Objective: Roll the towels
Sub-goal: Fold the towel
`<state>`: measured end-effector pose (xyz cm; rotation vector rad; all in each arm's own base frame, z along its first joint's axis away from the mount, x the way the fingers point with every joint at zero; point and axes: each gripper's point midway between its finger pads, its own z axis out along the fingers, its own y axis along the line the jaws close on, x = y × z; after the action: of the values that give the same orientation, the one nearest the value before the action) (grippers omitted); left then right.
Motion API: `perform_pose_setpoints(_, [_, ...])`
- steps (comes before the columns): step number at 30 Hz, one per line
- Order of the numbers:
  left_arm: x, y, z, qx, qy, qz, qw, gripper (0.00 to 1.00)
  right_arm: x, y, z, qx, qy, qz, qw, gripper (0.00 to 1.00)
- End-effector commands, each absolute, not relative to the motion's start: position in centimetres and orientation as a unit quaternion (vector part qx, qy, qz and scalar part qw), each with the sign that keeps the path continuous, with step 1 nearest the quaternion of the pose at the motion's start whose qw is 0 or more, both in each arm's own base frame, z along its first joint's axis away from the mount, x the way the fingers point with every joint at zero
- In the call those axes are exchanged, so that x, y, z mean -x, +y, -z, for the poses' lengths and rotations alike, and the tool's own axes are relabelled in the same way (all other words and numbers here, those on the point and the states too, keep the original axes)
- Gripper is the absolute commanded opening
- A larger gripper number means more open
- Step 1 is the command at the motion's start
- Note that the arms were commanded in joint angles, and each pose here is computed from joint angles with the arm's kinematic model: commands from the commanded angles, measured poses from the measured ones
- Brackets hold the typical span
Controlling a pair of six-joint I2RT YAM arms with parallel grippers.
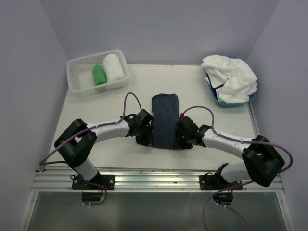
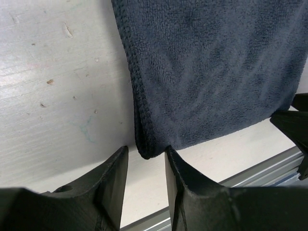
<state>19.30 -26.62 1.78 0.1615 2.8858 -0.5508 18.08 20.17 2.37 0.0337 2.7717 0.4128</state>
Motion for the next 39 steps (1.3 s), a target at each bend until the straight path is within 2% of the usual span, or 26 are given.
perform_pose_setpoints(1, [-20.0, -26.8, -1.0, -0.050, 0.976, 0.182, 0.112, 0.40, -18.3, 21.0, -2.3, -0.018, 0.972, -0.163, 0.170, 0.40])
perform_pose_setpoints(5, [-19.8, -26.7, -0.6, -0.051, 0.976, 0.181, 0.107, 0.34, -18.3, 21.0, -2.0, -0.019, 0.972, -0.162, 0.170, 0.37])
perform_pose_setpoints(11, [-19.7, -26.9, -0.7, -0.049, 0.976, 0.185, 0.105, 0.17, -18.4, 21.1, -1.8, -0.024, 0.971, -0.165, 0.170, 0.28])
perform_pose_setpoints(14, [-19.7, -26.9, -1.2, -0.045, 0.975, 0.188, 0.107, 0.05, -18.4, 21.2, -2.1, -0.026, 0.970, -0.168, 0.174, 0.16])
perform_pose_setpoints(15, [-19.7, -27.0, -1.4, -0.043, 0.975, 0.190, 0.108, 0.00, -18.4, 21.3, -2.3, -0.027, 0.969, -0.171, 0.175, 0.08])
perform_pose_setpoints(18, [-19.9, -27.1, -2.3, -0.035, 0.973, 0.196, 0.114, 0.00, -18.8, 21.2, -3.1, -0.029, 0.967, -0.172, 0.185, 0.00])
perform_pose_setpoints(31, [-23.1, -27.5, -5.3, 0.008, 0.965, 0.223, 0.141, 0.00, -23.4, 21.3, -6.8, -0.024, 0.958, -0.131, 0.253, 0.00])
perform_pose_setpoints(39, [-26.5, -28.0, -7.5, 0.016, 0.958, 0.238, 0.157, 0.00, -27.0, 21.7, -7.8, -0.018, 0.955, -0.127, 0.267, 0.00])
